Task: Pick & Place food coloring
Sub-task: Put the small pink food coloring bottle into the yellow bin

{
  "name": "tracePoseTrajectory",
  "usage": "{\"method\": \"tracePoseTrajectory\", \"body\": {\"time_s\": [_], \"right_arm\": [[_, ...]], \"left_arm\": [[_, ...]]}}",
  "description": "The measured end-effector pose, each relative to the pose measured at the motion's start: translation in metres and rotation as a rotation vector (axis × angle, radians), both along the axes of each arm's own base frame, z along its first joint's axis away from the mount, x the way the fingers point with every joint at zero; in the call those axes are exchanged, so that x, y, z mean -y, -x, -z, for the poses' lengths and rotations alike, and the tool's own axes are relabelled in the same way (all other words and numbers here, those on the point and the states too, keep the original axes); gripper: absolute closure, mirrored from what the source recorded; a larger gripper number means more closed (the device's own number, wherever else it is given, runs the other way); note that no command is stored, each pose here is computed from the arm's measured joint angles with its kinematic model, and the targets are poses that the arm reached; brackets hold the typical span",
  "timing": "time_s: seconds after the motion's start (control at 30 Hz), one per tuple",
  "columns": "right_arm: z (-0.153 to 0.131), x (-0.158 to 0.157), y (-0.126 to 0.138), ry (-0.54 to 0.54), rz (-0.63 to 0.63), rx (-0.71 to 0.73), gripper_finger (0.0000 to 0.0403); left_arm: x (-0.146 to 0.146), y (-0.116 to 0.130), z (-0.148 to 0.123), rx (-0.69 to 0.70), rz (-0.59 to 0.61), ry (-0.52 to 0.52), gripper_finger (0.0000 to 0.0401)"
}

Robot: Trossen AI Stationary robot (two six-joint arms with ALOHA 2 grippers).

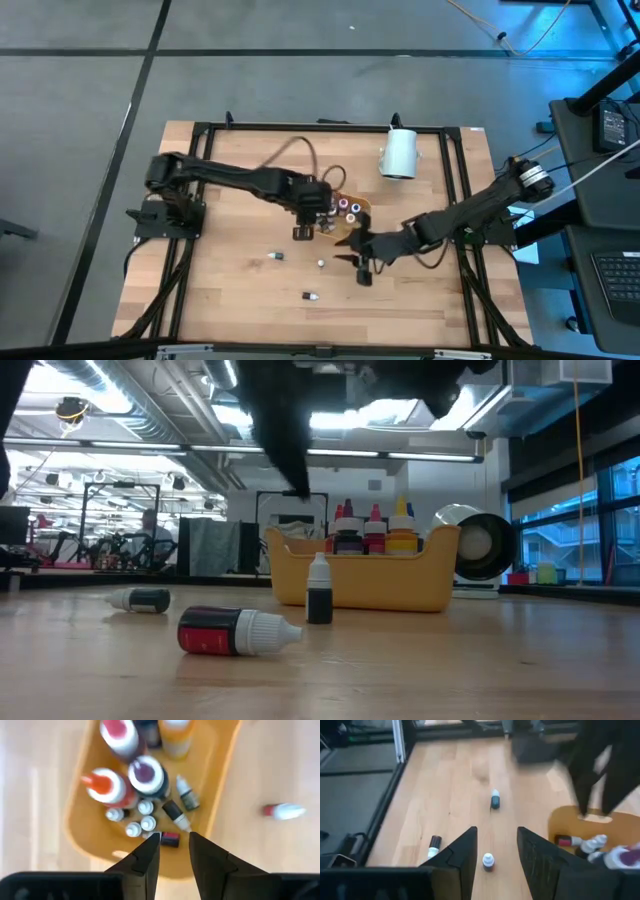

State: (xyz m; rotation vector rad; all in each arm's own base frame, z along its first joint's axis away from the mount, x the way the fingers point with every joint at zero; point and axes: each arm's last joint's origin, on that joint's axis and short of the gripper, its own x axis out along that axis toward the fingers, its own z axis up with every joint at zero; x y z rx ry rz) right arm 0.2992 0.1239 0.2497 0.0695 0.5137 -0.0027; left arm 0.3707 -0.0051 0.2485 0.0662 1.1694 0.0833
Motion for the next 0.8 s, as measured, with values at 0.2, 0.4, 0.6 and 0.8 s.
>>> {"method": "tracePoseTrajectory", "body": {"time_s": [0.2,0.4,0.6,0.8], "right_arm": [[0.017,-0.009,-0.027,0.023,0.008,-0.050,0.0263],[0.036,-0.008,-0.038,0.055,0.021,-0.100,0.0263],[0.069,-0.014,-0.048,0.124,-0.046,-0.171,0.0263],[0.092,-0.020,-0.058,0.092,-0.085,-0.173,0.0263]], "left_arm": [[0.003,0.028,-0.054,0.279,0.035,0.070,0.0302],[0.015,0.070,-0.059,0.642,0.126,0.216,0.0302],[0.025,0.107,-0.041,0.790,0.109,0.294,0.0299],[0.030,0.123,-0.024,0.774,0.078,0.343,0.0303]]}}
